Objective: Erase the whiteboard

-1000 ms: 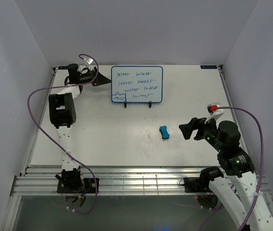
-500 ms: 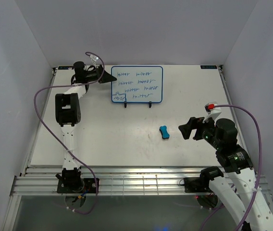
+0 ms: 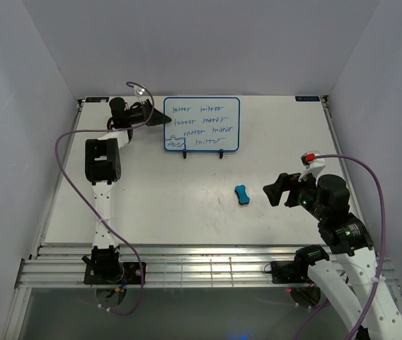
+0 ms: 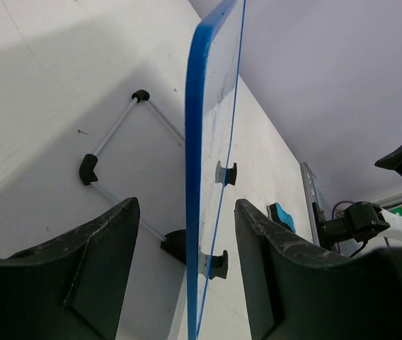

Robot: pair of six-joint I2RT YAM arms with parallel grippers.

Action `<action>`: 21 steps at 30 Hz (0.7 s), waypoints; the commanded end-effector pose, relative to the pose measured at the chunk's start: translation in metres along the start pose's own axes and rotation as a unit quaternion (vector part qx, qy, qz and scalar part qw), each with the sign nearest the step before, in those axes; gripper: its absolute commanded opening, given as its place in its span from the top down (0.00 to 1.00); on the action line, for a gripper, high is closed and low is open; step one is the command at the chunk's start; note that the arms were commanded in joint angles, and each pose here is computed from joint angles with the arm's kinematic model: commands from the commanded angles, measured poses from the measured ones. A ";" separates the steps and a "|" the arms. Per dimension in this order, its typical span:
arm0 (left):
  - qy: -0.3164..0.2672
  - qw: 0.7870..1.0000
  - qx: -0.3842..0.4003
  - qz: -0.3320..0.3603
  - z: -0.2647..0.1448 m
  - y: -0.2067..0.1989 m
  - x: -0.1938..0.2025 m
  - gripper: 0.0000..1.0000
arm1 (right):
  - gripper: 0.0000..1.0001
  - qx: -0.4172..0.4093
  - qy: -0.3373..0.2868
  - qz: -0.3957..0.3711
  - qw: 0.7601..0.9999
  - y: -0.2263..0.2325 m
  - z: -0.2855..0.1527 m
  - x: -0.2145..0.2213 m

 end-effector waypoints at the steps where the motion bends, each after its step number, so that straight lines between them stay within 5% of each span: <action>1: 0.008 0.999 0.022 0.035 0.001 -0.017 -0.010 0.34 | 0.09 -0.011 -0.021 -0.010 1.000 0.004 -0.003 -0.012; 21: 0.025 0.999 0.025 0.015 -0.007 -0.010 0.015 0.53 | 0.07 -0.021 -0.014 -0.009 1.000 0.005 -0.001 -0.007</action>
Point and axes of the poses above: each gripper's point midway between its finger pads, its own z axis out along the fingers, its own y axis along the line the jaws close on, x = y × z, the point moved 8 cm from there along -z, back along the fingers, and after that the axes turned 5 degrees about -z, right-handed, at the moved point
